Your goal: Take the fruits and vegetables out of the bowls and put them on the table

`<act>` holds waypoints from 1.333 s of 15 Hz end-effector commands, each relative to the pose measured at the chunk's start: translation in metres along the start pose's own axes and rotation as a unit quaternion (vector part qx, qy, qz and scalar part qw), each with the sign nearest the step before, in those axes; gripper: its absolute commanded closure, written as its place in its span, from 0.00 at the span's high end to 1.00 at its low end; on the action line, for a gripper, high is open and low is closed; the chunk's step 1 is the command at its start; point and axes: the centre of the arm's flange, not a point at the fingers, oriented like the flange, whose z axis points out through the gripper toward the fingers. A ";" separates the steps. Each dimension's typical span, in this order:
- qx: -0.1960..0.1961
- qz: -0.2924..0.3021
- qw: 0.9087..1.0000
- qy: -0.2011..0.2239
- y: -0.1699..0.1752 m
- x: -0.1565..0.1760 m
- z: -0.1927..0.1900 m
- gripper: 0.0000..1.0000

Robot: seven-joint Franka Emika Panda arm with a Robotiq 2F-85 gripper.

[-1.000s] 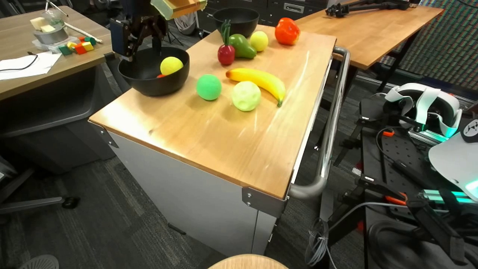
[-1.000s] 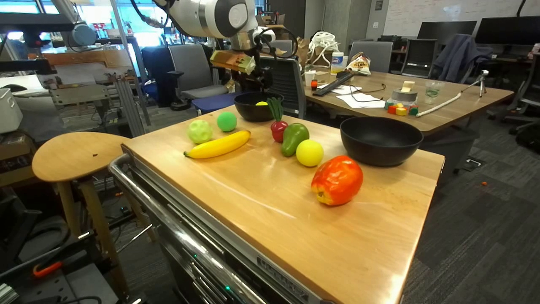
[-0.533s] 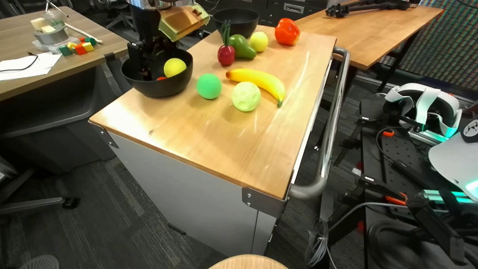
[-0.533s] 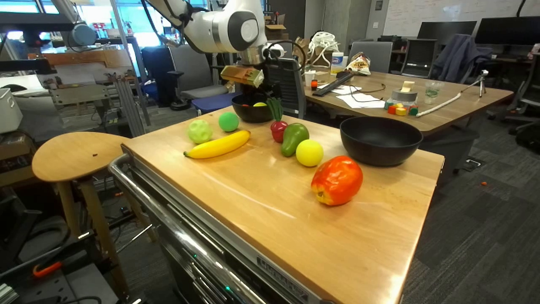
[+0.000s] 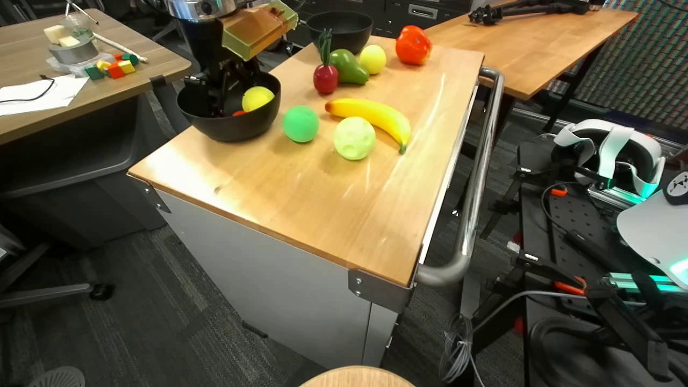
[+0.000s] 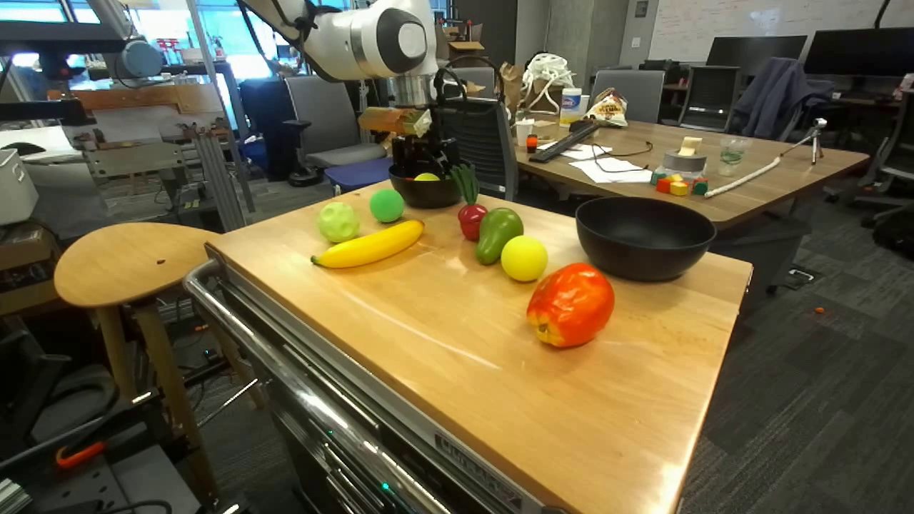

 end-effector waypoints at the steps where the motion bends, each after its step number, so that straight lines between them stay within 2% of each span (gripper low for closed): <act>1: -0.035 -0.011 0.999 -0.019 -0.013 0.013 -0.022 1.00; 5: -0.044 -0.013 0.998 -0.033 -0.014 0.013 -0.033 1.00; 6: -0.041 -0.013 0.998 -0.039 -0.013 0.012 -0.032 0.75; 7: -0.042 -0.012 0.998 -0.041 -0.011 0.011 -0.032 0.74; 11: -0.045 -0.007 0.997 -0.055 -0.002 0.010 -0.034 0.42; 12: -0.050 -0.007 0.997 -0.053 0.002 0.009 -0.033 0.83; 14: -0.052 -0.002 0.997 -0.053 0.011 0.009 -0.030 0.79; 17: -0.068 0.000 0.996 -0.054 0.023 0.007 -0.021 0.99; 18: -0.077 -0.002 0.996 -0.052 0.026 0.006 -0.020 0.98; 19: -0.084 -0.004 0.995 -0.048 0.029 0.006 -0.018 0.65; 20: -0.085 -0.005 0.995 -0.044 0.029 0.005 -0.018 0.70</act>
